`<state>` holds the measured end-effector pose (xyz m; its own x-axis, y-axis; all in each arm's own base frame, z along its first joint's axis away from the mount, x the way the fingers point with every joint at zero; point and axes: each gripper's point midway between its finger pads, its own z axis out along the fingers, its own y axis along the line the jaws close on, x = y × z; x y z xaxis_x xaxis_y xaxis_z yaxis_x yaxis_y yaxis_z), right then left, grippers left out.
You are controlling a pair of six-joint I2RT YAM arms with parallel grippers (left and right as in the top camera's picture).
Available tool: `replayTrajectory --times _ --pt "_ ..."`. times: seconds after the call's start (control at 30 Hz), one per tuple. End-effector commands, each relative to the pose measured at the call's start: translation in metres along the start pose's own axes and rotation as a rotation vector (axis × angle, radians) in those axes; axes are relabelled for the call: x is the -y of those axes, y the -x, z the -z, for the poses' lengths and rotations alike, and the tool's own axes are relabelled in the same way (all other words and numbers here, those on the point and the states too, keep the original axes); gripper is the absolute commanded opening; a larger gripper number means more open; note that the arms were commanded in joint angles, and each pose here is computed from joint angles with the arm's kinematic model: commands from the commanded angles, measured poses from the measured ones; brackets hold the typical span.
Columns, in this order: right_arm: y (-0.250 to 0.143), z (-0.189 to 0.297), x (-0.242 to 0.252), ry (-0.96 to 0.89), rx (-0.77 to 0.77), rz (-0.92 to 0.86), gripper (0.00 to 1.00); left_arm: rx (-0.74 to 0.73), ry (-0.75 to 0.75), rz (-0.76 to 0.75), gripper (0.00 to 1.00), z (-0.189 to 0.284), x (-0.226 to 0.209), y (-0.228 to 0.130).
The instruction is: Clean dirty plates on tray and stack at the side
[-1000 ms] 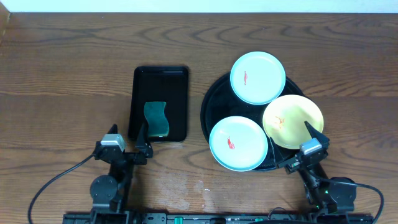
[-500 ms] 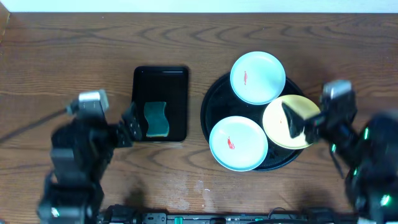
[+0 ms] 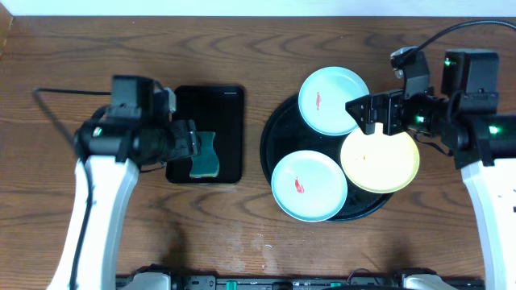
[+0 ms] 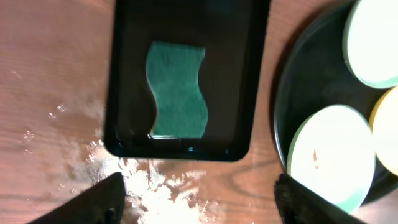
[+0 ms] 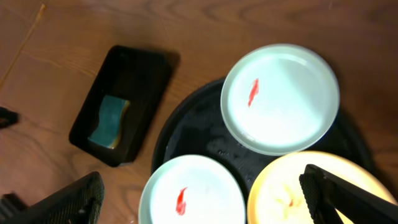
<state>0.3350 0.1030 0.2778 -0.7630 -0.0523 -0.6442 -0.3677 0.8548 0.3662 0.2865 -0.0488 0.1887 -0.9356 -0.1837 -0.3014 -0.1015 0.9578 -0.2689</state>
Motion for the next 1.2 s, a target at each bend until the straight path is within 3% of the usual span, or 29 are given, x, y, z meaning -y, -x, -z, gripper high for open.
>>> replayTrajectory --times 0.0,0.17,0.33,0.5,0.63,0.67,0.93,1.03,1.17 --pt "0.0 -0.001 -0.009 0.045 -0.012 -0.061 0.99 -0.153 -0.005 0.036 0.75 -0.037 -0.002 -0.012" --pt "-0.004 -0.002 -0.009 0.048 -0.029 -0.071 0.96 -0.275 0.077 0.03 0.72 -0.095 -0.013 -0.022" --pt "-0.004 -0.002 -0.009 0.048 -0.031 -0.073 0.95 -0.302 0.194 0.054 0.52 -0.145 -0.029 -0.02" --pt "-0.005 -0.002 -0.009 0.047 -0.032 -0.074 0.93 -0.351 0.224 0.104 0.42 -0.178 -0.037 -0.027" --pt "-0.004 -0.002 -0.009 0.047 -0.032 -0.074 0.92 -0.374 0.225 0.127 0.19 -0.195 -0.039 -0.031" --pt "-0.004 -0.002 -0.009 0.047 -0.031 -0.073 0.92 -0.371 0.223 0.126 0.08 -0.197 -0.039 -0.031" --pt "-0.004 -0.002 -0.009 0.047 -0.03 -0.074 0.89 -0.248 0.171 0.071 0.08 -0.164 -0.02 0.009" --pt "-0.004 -0.002 -0.009 0.047 -0.032 -0.074 0.89 -0.184 0.149 0.062 0.4 -0.144 -0.013 0.02" --pt "-0.005 -0.002 -0.009 0.047 -0.033 -0.075 0.89 -0.195 0.153 0.064 0.51 -0.127 -0.012 0.013"
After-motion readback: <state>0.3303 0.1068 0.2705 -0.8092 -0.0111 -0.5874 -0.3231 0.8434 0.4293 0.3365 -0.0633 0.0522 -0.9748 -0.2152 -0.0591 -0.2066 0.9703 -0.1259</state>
